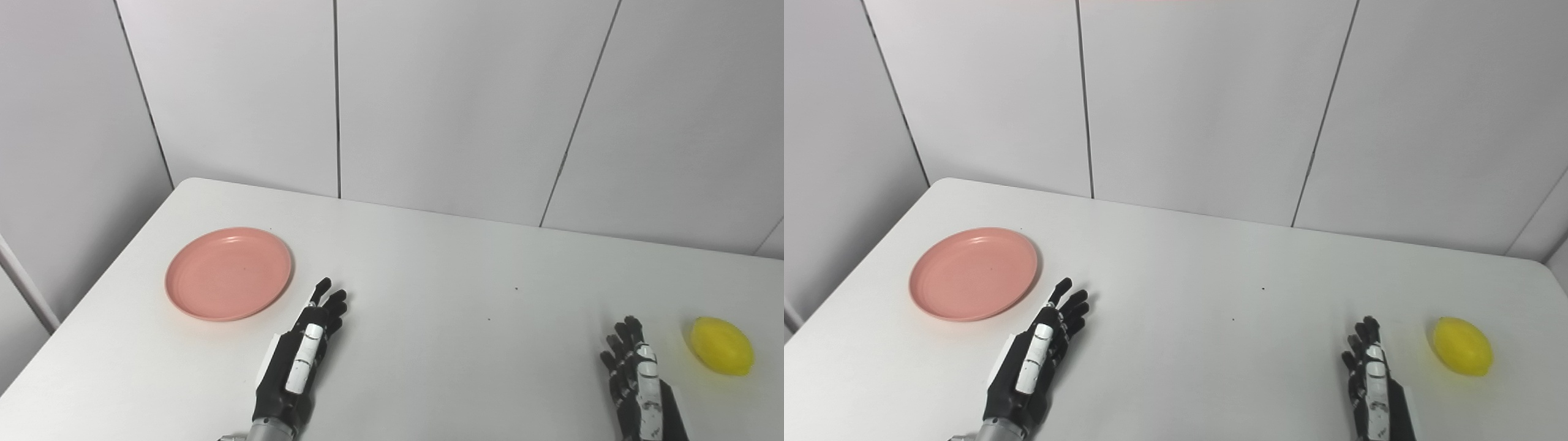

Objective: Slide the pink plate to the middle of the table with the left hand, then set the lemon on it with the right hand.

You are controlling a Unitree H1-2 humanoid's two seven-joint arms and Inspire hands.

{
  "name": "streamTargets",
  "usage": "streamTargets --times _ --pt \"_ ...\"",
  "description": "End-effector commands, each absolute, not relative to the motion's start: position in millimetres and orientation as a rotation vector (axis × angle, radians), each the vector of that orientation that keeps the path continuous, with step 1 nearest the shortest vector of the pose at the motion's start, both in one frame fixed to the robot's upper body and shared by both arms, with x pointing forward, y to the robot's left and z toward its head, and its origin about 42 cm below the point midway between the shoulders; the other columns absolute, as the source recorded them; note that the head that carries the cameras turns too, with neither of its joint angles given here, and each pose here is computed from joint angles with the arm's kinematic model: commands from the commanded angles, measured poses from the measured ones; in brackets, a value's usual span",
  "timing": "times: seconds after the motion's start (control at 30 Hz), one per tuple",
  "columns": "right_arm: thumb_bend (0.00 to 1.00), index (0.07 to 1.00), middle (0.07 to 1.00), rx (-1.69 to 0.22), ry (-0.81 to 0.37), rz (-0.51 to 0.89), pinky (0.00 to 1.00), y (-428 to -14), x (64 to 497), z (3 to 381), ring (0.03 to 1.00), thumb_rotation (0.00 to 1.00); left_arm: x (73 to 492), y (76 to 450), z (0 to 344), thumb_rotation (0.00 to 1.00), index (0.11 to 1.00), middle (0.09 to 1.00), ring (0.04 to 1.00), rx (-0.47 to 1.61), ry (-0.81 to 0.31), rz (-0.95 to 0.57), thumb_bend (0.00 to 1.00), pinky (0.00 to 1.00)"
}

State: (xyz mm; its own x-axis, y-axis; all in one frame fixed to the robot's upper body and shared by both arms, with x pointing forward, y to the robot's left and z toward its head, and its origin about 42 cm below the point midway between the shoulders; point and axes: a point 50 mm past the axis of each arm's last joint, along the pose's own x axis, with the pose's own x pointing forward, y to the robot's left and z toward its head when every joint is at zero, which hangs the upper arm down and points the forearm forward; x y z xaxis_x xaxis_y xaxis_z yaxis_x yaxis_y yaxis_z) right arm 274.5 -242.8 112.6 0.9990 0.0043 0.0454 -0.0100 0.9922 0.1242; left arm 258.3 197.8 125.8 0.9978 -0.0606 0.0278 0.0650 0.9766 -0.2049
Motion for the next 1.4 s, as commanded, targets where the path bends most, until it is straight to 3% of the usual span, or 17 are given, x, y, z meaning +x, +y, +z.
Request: streamTargets --times 0.0,0.2,0.37,0.6,0.73,0.8,0.93,1.1,1.37 --pt "0.6 1.0 0.995 0.13 -0.014 0.01 1.0 -235.8 265.2 102.8 1.0 1.0 255.3 203.0 134.8 0.88 0.941 0.919 0.939 -0.225 -0.022 -0.091 0.82 0.95" --pt "0.61 1.0 0.994 0.128 -0.011 0.01 1.0 -233.5 266.3 102.4 1.0 1.0 267.7 207.3 154.7 0.87 0.952 0.919 0.943 -0.283 0.007 -0.133 0.82 0.98" --pt "0.62 1.0 0.999 0.127 -0.006 0.013 1.0 -234.3 266.0 102.3 1.0 1.0 283.2 209.6 172.4 0.87 0.953 0.909 0.919 -0.266 -0.034 -0.168 0.8 0.97" --pt "0.61 1.0 0.996 0.133 0.0 0.02 1.0 -235.9 268.7 100.3 1.0 1.0 306.9 219.7 203.6 0.84 0.879 0.868 0.865 -0.262 -0.094 -0.188 0.82 0.89" --pt "0.61 1.0 0.998 0.136 0.002 0.022 1.0 -236.8 270.6 98.2 1.0 1.0 320.0 235.6 224.0 0.82 0.794 0.818 0.832 -0.237 -0.13 -0.197 0.84 0.84" --pt "0.61 1.0 0.994 0.136 0.001 0.021 1.0 -237.3 271.6 96.9 1.0 1.0 325.9 243.5 235.4 0.81 0.753 0.782 0.785 -0.21 -0.157 -0.197 0.83 0.76" --pt "0.6 1.0 0.994 0.138 0.004 0.019 1.0 -237.7 271.8 96.2 1.0 1.0 334.7 257.9 257.3 0.81 0.735 0.765 0.765 -0.173 -0.206 -0.206 0.82 0.74" --pt "0.6 1.0 0.991 0.141 0.002 0.024 1.0 -238.6 271.5 96.5 1.0 1.0 348.8 286.2 271.5 0.83 0.744 0.759 0.761 -0.125 -0.25 -0.178 0.79 0.71" --pt "0.59 1.0 0.993 0.143 0.002 0.024 1.0 -243.0 270.5 96.4 1.0 1.0 381.3 341.4 270.8 0.86 0.78 0.753 0.746 -0.079 -0.278 -0.13 0.81 0.71"
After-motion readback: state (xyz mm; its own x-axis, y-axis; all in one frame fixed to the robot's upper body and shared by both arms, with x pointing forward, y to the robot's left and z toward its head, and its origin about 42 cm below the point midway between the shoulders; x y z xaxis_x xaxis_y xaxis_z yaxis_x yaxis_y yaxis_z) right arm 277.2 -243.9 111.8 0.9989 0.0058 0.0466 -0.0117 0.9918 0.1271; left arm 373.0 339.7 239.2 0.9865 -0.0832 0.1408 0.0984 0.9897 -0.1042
